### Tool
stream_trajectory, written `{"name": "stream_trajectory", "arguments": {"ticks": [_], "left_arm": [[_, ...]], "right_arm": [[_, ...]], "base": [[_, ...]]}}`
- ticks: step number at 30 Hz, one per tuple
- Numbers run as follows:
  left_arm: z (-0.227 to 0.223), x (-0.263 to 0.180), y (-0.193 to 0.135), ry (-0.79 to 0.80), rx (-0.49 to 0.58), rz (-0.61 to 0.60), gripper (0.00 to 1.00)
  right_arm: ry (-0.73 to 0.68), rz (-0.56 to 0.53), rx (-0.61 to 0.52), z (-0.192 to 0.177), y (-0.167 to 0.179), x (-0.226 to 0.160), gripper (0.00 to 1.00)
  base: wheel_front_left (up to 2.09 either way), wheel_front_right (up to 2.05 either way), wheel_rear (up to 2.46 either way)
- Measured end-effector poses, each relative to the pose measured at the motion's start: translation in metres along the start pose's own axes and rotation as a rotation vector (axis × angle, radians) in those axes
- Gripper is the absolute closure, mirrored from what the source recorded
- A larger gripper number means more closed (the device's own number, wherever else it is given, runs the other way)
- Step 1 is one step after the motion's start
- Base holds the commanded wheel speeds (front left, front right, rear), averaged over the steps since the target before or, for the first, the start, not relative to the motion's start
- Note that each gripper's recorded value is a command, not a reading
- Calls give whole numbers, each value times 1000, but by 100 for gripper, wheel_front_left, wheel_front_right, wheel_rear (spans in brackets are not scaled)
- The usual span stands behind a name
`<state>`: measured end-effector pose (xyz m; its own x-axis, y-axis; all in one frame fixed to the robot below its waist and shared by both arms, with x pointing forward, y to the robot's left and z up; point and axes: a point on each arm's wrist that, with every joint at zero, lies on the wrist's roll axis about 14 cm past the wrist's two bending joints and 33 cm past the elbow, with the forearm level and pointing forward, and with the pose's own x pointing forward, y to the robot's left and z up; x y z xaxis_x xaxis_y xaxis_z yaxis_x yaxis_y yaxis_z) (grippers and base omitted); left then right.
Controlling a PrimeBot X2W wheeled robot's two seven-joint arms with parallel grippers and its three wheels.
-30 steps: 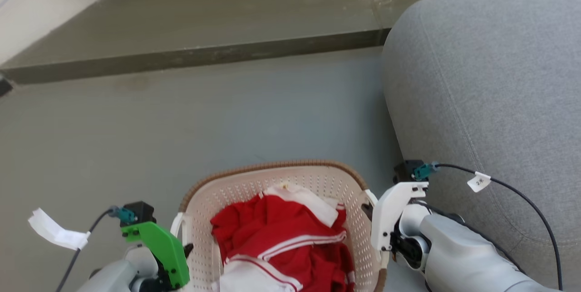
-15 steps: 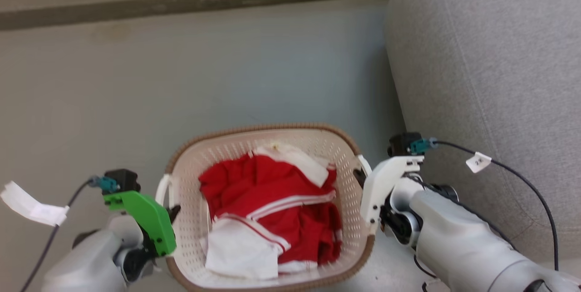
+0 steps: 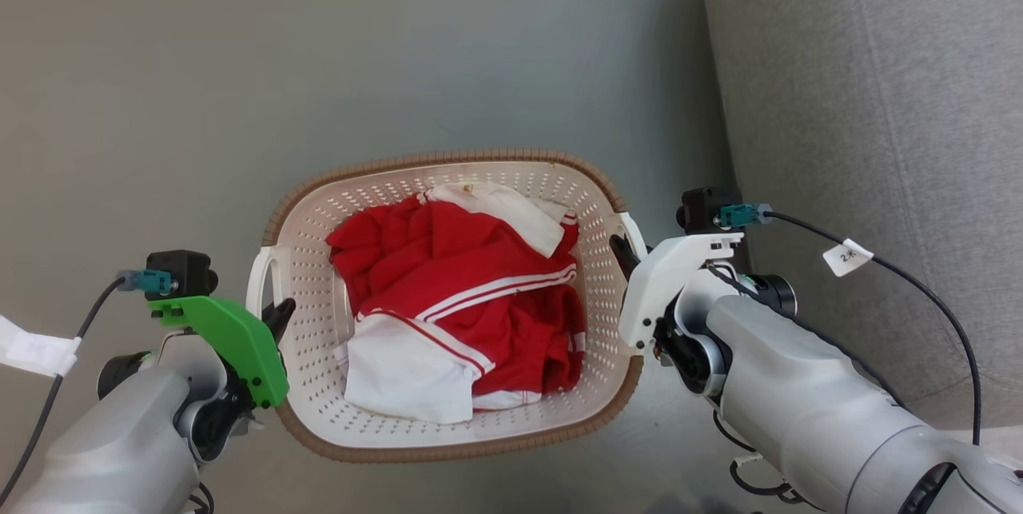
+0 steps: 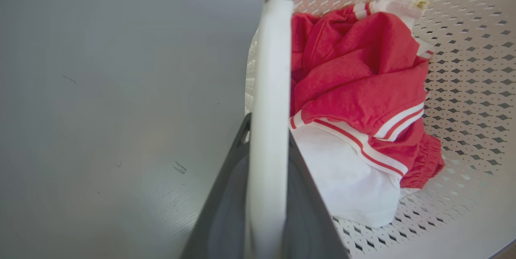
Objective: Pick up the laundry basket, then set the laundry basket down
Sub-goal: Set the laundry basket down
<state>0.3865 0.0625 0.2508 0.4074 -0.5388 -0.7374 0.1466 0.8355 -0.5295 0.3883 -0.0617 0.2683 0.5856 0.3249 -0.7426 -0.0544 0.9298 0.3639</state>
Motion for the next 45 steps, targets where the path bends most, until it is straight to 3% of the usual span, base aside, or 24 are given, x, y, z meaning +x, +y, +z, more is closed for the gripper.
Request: {"name": "stream_trajectory", "arguments": {"ticks": [45], "left_arm": [[-29, 66, 64, 3, -46, 8, 100]], "right_arm": [[61, -50, 126, -39, -29, 81, 100]], "base": [[0, 0, 0]]}}
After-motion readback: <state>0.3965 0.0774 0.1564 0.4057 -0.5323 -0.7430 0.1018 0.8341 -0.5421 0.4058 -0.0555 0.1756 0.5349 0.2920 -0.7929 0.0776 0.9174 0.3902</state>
